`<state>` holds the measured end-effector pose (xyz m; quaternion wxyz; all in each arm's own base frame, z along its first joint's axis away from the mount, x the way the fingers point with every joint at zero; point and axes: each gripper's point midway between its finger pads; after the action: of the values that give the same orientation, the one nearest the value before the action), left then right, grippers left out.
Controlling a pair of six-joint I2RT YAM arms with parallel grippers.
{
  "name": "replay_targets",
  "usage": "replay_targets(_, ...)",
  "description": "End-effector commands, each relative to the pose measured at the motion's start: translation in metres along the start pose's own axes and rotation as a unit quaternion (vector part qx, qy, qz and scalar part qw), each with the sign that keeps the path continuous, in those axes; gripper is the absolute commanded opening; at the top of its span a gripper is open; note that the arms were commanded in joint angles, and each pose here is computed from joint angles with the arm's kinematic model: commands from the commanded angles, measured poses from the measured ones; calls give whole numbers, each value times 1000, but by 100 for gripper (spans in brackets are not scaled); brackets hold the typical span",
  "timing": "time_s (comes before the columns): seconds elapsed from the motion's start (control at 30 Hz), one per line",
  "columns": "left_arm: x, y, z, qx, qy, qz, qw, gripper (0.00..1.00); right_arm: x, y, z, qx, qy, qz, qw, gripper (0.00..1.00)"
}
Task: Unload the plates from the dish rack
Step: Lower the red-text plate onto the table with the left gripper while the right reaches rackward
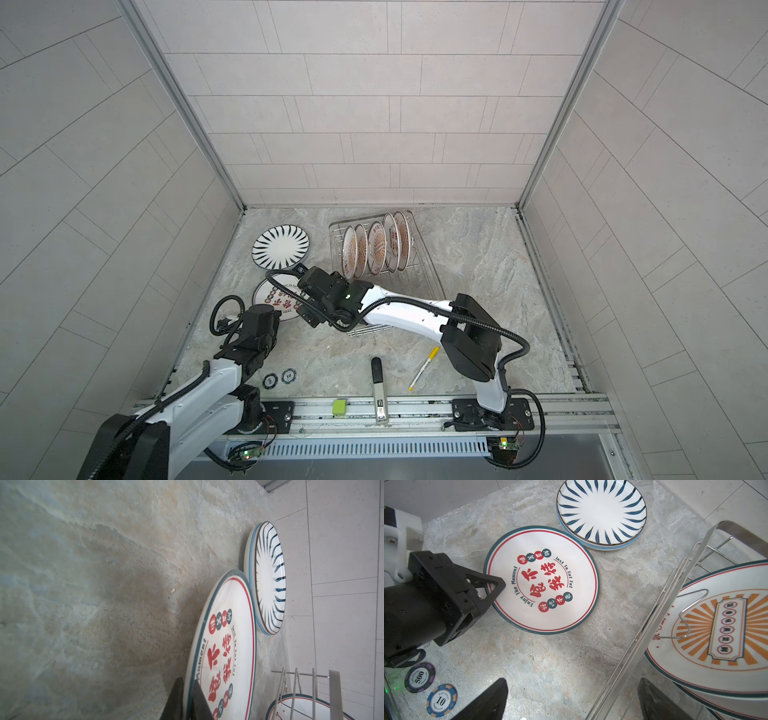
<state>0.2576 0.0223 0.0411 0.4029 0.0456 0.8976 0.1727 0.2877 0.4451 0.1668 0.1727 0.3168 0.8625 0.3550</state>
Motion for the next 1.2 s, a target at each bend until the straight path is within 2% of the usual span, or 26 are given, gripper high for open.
replay_targets(0.0, -3, 8, 1, -21, -8, -13, 1000, 16, 2, -1, 1, -1, -4, 0, 1000, 99)
replay_targets(0.1, -1, 7, 2, -20, -4, -10, 1000, 24, 2, -1, -1, -3, -1, 1, 1000, 99)
replay_targets(0.23, 3, 5, 3, -16, -1, -5, 1000, 41, 1, -1, -3, -5, -3, 1, 1000, 99)
replay_targets(0.5, 5, 10, 3, -28, 5, 5, 1000, 45, -1, -1, -8, -9, -6, 4, 1000, 99)
replay_targets(0.63, 9, 17, 3, -44, 19, 15, 999, 58, -1, 2, -12, -15, -3, 6, 1000, 99)
replay_targets(0.73, 12, 18, 4, -45, 24, 16, 999, 60, -1, 6, -15, -20, -1, 7, 1000, 99)
replay_targets(0.8, 13, 19, 4, -48, 26, 16, 998, 66, -2, 7, -18, -23, -2, 7, 1000, 99)
replay_targets(1.03, 14, 43, -10, -103, 27, 25, 994, 96, -7, 15, -34, -46, -6, 14, 999, 99)
replay_targets(1.17, 9, 55, -23, -125, 14, 24, 992, 98, -14, 21, -46, -73, -17, 29, 997, 99)
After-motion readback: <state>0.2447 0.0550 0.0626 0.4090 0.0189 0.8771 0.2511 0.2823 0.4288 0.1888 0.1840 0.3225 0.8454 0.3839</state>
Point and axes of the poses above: each gripper's point midway between its finger pads, its own z axis out along the fingers, its own x axis along the line the jaws close on, y = z × x
